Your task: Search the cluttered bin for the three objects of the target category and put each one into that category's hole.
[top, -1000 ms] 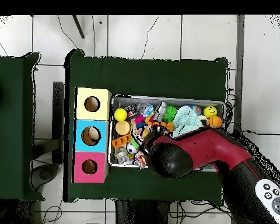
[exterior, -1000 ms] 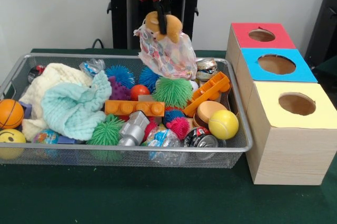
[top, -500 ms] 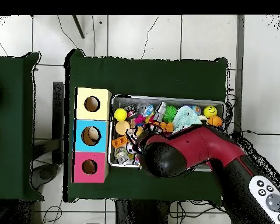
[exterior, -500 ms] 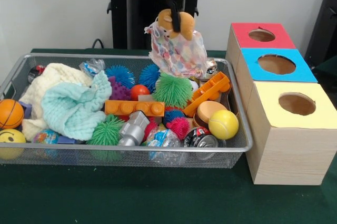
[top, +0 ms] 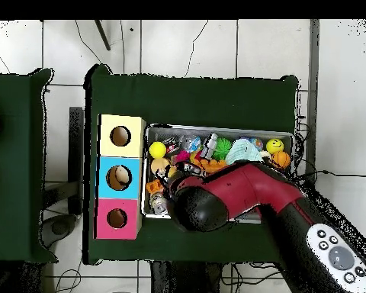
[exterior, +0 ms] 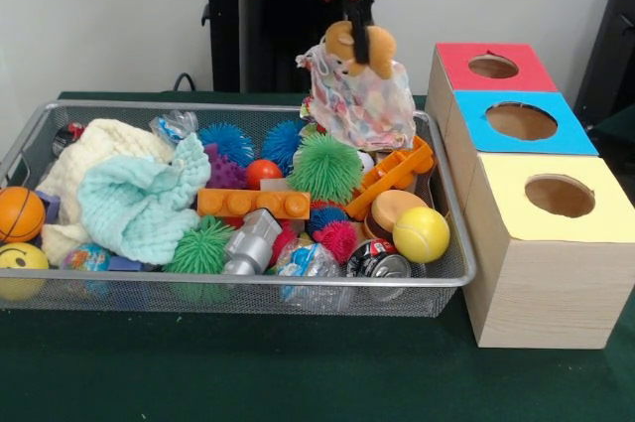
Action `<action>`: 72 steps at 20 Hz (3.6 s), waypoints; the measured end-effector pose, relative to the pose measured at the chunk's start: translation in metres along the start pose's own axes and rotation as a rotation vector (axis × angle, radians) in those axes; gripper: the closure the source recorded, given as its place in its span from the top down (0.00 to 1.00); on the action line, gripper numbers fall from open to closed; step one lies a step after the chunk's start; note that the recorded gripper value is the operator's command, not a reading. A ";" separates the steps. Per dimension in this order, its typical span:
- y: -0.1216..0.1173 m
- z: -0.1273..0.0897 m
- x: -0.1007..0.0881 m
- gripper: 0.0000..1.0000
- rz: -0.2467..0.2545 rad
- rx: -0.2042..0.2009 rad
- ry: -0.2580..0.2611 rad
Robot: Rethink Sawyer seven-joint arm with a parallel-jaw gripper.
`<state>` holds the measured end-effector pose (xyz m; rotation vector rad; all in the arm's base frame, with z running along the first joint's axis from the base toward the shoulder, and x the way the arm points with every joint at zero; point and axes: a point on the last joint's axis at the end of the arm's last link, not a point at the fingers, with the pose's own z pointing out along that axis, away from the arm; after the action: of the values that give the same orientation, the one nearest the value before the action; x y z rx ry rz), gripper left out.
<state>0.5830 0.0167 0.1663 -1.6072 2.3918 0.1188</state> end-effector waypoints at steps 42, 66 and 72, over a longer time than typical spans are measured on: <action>0.104 0.091 -0.058 0.00 -0.030 -0.027 0.087; 0.064 0.035 -0.109 0.00 0.207 -0.046 -0.076; 0.069 0.036 -0.114 0.00 0.196 -0.053 -0.077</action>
<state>0.5664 0.1530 0.1560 -1.3598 2.5002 0.2773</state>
